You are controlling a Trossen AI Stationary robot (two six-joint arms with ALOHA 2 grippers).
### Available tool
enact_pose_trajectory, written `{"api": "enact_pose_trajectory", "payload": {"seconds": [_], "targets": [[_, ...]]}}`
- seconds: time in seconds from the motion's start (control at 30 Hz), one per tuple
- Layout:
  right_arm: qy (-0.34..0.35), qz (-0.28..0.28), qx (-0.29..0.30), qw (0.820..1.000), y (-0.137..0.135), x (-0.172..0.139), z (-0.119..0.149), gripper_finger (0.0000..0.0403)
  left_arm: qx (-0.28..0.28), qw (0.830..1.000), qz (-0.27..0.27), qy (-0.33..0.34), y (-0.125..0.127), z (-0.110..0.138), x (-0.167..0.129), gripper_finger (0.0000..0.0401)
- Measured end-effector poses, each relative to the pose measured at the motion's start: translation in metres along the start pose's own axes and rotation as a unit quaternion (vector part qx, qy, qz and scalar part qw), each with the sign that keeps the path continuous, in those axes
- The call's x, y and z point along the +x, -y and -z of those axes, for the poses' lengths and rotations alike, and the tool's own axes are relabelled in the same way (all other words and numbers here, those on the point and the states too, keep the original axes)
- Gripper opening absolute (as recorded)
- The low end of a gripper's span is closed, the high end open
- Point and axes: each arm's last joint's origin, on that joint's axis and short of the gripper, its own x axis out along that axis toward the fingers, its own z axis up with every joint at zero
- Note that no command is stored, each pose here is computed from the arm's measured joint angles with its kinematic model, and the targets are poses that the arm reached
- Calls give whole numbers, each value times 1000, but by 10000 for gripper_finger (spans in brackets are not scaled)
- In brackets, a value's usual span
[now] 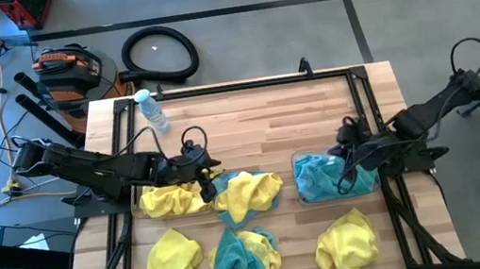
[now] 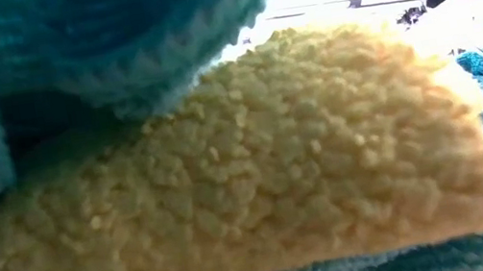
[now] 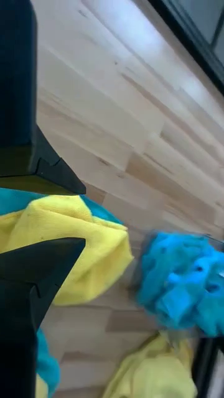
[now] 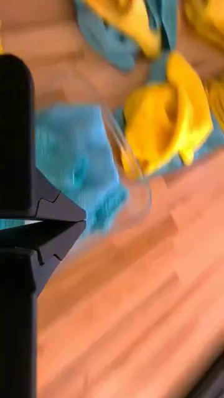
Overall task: Sort microfiber towel by color & place in baskets
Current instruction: Put the yellow microfiber cloth into the left transparent bin
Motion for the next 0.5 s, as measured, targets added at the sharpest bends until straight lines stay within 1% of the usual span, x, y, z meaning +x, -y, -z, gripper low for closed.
{"api": "enact_pose_trajectory", "payload": {"seconds": [0.1,0.17,0.23,0.33,0.5], "targets": [[21,25,8,999,11,-7,2,0,-4,1000,-3,-6,9,-8,12,110],[40,30,11,999,15,-11,1,0,-1,1000,-5,-13,16,-15,23,110],[55,34,13,998,17,-13,0,0,1,1000,4,-23,23,-22,35,110],[66,42,14,997,18,-14,0,0,-1,999,10,-35,34,-33,56,110],[65,45,12,997,17,-13,0,0,15,996,-16,-90,45,-36,97,110]]}}
